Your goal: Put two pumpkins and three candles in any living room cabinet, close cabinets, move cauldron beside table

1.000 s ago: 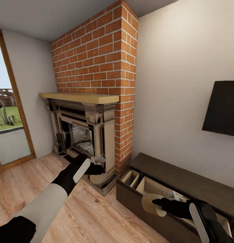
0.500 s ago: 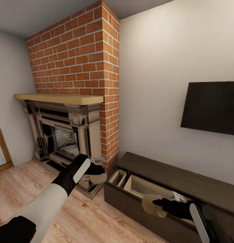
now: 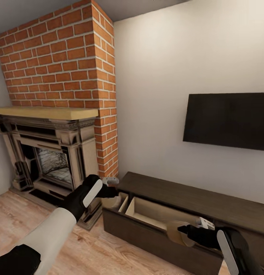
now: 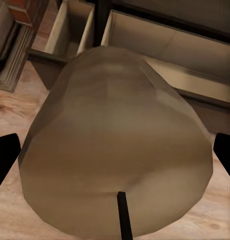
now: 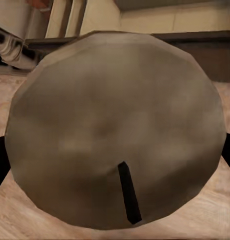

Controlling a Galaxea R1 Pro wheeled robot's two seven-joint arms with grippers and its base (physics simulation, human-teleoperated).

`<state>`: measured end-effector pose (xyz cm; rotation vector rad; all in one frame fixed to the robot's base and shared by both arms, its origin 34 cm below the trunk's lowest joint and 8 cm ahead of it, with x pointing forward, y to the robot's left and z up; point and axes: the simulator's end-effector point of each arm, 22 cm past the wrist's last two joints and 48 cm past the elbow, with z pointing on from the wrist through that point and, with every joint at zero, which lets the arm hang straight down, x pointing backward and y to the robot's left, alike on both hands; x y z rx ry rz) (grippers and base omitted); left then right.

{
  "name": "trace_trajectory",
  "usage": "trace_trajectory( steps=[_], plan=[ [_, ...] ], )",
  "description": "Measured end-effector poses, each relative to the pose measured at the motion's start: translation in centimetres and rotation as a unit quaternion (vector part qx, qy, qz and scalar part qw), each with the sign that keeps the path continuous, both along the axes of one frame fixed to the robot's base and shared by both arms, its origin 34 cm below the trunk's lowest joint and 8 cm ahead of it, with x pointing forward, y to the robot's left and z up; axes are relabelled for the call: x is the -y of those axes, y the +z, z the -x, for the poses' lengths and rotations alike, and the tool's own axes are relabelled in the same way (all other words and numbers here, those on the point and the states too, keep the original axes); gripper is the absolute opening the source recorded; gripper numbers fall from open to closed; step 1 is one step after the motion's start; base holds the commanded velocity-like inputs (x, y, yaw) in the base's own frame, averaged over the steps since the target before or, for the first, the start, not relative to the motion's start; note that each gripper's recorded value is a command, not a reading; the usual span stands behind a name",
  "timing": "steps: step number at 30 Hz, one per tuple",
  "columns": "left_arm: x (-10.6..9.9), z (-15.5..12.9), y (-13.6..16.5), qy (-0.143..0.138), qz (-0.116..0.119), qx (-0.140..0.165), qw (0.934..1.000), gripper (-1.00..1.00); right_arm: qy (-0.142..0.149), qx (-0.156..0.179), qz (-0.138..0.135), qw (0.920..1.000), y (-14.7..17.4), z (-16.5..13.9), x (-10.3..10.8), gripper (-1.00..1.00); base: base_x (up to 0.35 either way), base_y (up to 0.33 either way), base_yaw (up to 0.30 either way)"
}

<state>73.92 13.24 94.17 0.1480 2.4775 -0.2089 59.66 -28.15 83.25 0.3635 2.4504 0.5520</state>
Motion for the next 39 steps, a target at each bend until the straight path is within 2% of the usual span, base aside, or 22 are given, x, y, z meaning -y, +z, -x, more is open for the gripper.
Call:
trace_trajectory(
  steps=[6,10,14,17,18,21,22,25,34,36,39],
  plan=[
    [0.1,0.0,0.2,0.000,0.001,0.002,1.0000,-1.00,-0.007,0.001,0.016,0.9999,0.3,-0.1,0.5,-1.00,0.000,0.000,-0.205],
    [0.0,0.0,0.3,0.000,0.000,0.003,1.0000,-1.00,-0.006,0.004,0.012,0.9999,0.5,-0.3,0.0,-1.00,0.000,0.000,-0.043],
    [0.0,0.0,0.3,0.001,0.000,0.003,1.0000,-1.00,-0.002,0.036,0.005,0.9994,3.2,-2.9,-1.9,-1.00,0.000,0.000,-0.011],
    [-0.1,0.0,0.3,0.001,-0.001,0.004,1.0000,-1.00,-0.020,0.043,0.046,0.9978,4.9,-5.3,-1.9,-1.00,0.000,0.000,-0.004],
    [0.0,0.0,0.3,0.001,-0.001,0.003,1.0000,-1.00,-0.037,0.041,0.075,0.9956,5.8,-6.4,-1.6,-1.00,0.000,0.000,-0.002],
    [0.0,0.0,0.3,0.001,-0.001,0.004,1.0000,-1.00,-0.068,0.039,0.099,0.9920,7.5,-7.9,-2.8,-1.00,0.000,0.000,-0.001],
    [-0.1,0.0,0.3,0.001,-0.001,0.004,1.0000,-1.00,-0.084,0.037,0.115,0.9891,7.9,-8.2,-2.7,-1.00,0.000,0.000,0.000],
    [0.0,0.0,0.3,0.001,-0.001,0.004,1.0000,-1.00,-0.112,0.039,0.134,0.9839,8.5,-8.7,-2.3,-1.00,0.000,0.000,0.000],
    [0.1,0.0,0.3,0.000,0.000,0.004,1.0000,-1.00,-0.140,0.012,0.170,0.9754,7.8,-8.6,-2.0,-1.00,0.000,0.000,0.000],
    [0.1,0.0,0.3,0.000,0.000,0.004,1.0000,-1.00,-0.138,0.011,0.172,0.9754,7.9,-8.6,-2.4,-1.00,0.000,0.000,0.000],
    [0.2,0.0,0.3,0.000,0.000,0.004,1.0000,-1.00,-0.113,0.021,0.178,0.9773,8.4,-9.0,-4.6,-1.00,0.000,0.000,-0.002]
  ],
)
